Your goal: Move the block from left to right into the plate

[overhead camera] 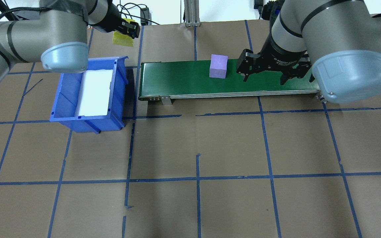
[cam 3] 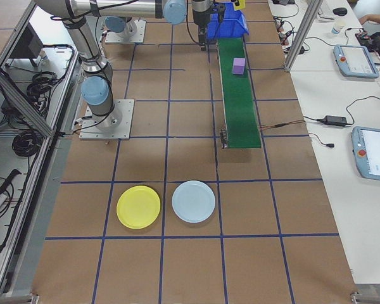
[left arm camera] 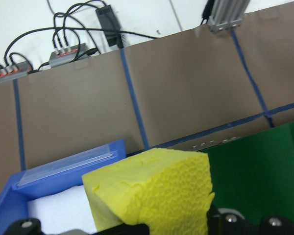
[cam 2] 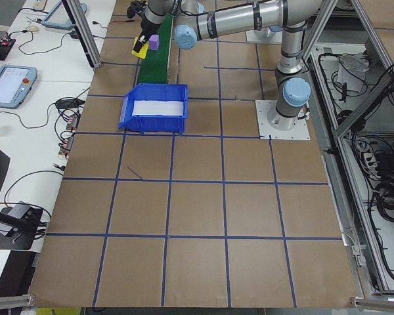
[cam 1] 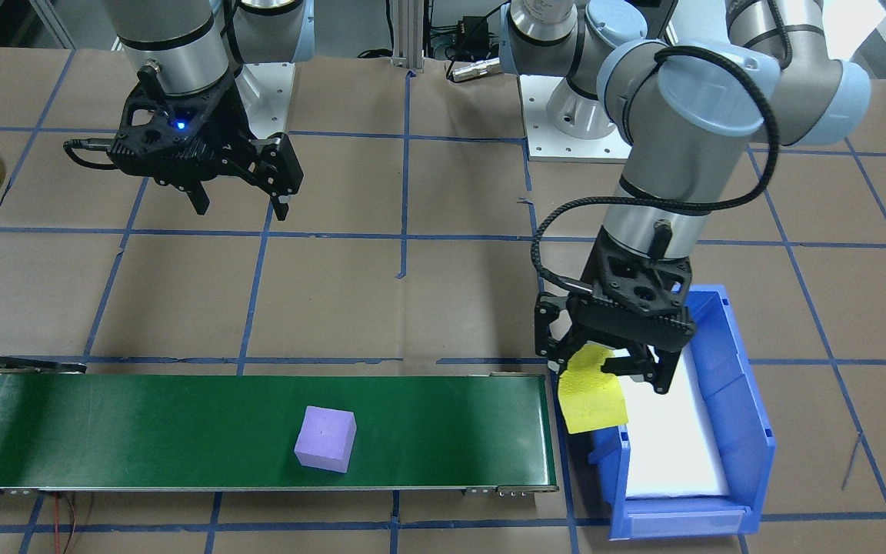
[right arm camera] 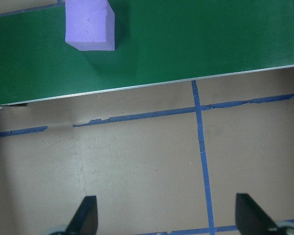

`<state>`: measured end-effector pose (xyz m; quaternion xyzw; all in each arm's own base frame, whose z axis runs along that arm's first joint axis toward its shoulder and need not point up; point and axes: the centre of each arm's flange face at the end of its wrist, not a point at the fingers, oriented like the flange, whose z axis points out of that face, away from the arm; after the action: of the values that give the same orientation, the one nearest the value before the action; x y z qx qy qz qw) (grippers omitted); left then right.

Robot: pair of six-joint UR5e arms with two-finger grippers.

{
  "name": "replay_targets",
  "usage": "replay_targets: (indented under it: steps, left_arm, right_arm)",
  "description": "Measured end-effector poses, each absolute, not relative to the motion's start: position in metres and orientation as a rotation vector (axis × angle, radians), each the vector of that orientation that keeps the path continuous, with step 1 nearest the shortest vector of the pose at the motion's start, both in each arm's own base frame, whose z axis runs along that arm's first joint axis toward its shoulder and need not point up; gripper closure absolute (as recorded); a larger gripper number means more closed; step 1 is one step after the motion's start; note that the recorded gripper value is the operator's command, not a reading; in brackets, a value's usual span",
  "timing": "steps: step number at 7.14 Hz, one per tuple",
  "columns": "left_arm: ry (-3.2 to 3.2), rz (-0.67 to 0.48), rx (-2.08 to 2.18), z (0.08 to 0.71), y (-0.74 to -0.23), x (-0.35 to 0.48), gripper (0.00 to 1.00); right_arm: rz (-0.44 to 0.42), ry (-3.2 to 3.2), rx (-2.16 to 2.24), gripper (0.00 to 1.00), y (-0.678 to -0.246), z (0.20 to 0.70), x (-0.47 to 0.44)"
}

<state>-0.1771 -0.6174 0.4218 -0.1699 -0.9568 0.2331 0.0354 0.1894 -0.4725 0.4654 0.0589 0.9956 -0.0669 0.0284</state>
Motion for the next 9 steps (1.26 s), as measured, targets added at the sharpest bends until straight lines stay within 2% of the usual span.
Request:
replay_targets:
  steps: [2, 3, 4, 5, 9]
  left_arm:
    - [-2.903, 0.603, -0.539, 0.366, -0.632, -0.197, 0.84]
    - [-2.893, 0.563, -0.543, 0.337, -0.642, -0.201, 0.74]
    - [-2.89, 0.535, -0.546, 0.318, -0.647, -0.204, 0.23]
    - [-2.887, 0.522, -0.547, 0.31, -0.649, -0.205, 0.0]
    - [-2.809, 0.491, -0.501, 0.306, -0.646, -0.22, 0.0]
  right_arm:
    - [-0.205, 3.073, 0.182, 0.0, -0.472, 0.465, 0.189]
    - [-0.205, 3.073, 0.182, 0.0, -0.472, 0.465, 0.189]
    - [-0.204, 3.073, 0.182, 0.0, -0.472, 0.465, 0.189]
    - [-0.204, 3.073, 0.182, 0.0, -0.472, 0.465, 0.189]
    - [-0.196, 3.074, 0.182, 0.0, -0.472, 0.462, 0.189]
